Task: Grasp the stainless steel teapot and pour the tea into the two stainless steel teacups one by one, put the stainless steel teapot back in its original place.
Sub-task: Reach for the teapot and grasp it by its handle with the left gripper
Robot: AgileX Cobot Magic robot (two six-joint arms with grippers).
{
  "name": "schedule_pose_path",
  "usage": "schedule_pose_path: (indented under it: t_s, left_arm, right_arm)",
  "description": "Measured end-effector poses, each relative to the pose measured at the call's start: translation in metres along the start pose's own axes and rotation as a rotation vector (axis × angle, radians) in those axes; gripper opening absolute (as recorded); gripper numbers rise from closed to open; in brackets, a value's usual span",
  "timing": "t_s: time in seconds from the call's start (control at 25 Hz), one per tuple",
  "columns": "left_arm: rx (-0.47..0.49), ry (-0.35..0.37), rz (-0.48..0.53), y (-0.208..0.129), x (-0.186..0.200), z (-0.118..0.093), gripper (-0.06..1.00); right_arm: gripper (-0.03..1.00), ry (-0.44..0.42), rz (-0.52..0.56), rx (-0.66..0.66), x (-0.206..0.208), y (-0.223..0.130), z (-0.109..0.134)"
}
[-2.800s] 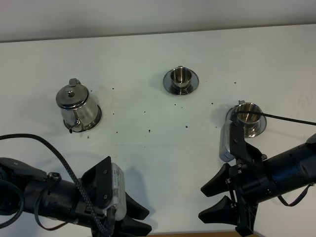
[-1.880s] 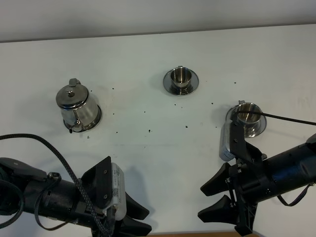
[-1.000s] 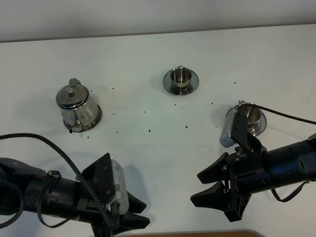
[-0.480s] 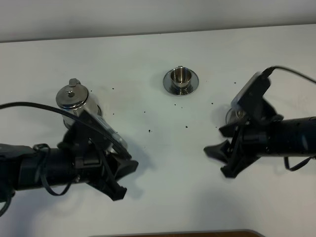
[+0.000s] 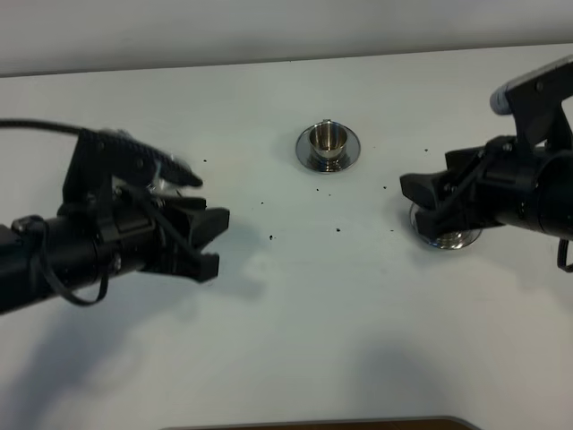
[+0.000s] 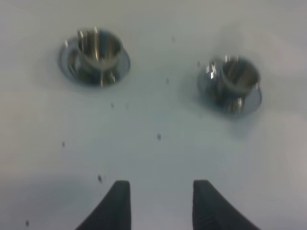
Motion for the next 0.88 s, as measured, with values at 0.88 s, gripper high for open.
schedule_pose_path:
  t_s: [0.88]
  left_arm:
    - [0.042, 0.345, 0.377, 0.043, 0.044, 0.017, 0.37]
  right_arm:
    - [0.54, -0.028, 0.721, -0.033, 0.073, -0.005, -0.006]
Point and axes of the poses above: a point on each arm's last joint axis where the gripper is mounted, x pointing back along that axis away from the gripper, z along the wrist's bending axis when the last joint is at zero, y = z × x, the point moved 4 cm from there along -x, pointing out along that axis toward the gripper, and after that the axes turned 9 degrees about x, right-handed, at the moved point
